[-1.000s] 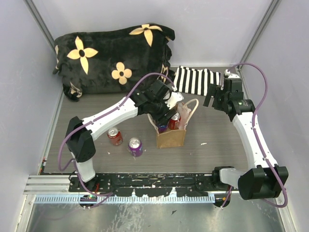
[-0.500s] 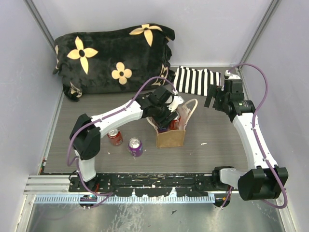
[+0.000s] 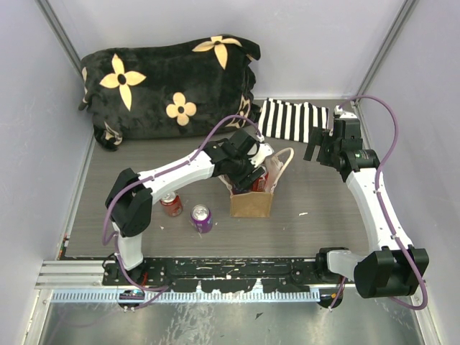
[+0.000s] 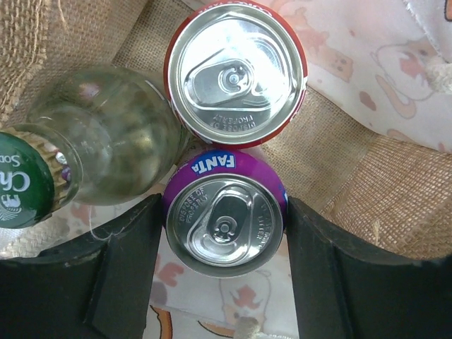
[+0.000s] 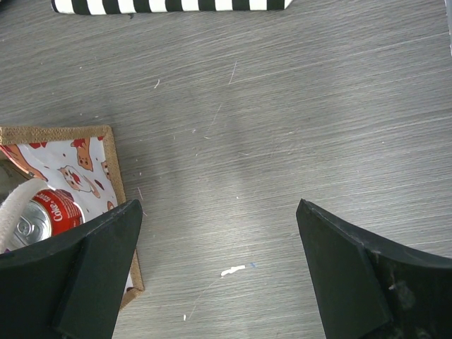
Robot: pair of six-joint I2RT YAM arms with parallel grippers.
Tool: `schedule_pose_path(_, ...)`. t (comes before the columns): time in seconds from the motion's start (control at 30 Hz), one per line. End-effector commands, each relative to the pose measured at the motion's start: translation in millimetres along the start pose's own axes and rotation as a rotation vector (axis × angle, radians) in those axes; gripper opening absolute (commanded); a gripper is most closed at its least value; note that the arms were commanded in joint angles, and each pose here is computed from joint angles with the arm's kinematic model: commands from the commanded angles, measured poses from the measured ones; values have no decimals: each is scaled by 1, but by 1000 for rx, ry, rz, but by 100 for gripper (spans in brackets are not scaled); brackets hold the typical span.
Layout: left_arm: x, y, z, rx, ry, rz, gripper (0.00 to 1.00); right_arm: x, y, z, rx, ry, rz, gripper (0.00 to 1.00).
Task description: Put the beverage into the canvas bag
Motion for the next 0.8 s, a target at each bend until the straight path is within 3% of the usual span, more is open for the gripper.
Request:
schedule_pose_path(0.0,13,-4,-19,-70,30,-64,76,0,-9,-14,-69,-1,-11,97)
schedule_pose_path(0.17,9,-10,-23,-80,43,-58,91,1,-9,-13,-65,-1,-16,97)
schedule_pose_path(0.77,8,-76,-68,-247,41,-72,93,6,-9,-18,-65,5,-31,97)
Point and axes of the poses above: each gripper's point midway between its finger pads, its own y axis out along the fingers, its own x axis along the line the jaws close on, z = x × y, the point moved 1 cm from there along -y, back along the fingers, and after that the axes turned 8 degrees about y, right-handed, at the moved point
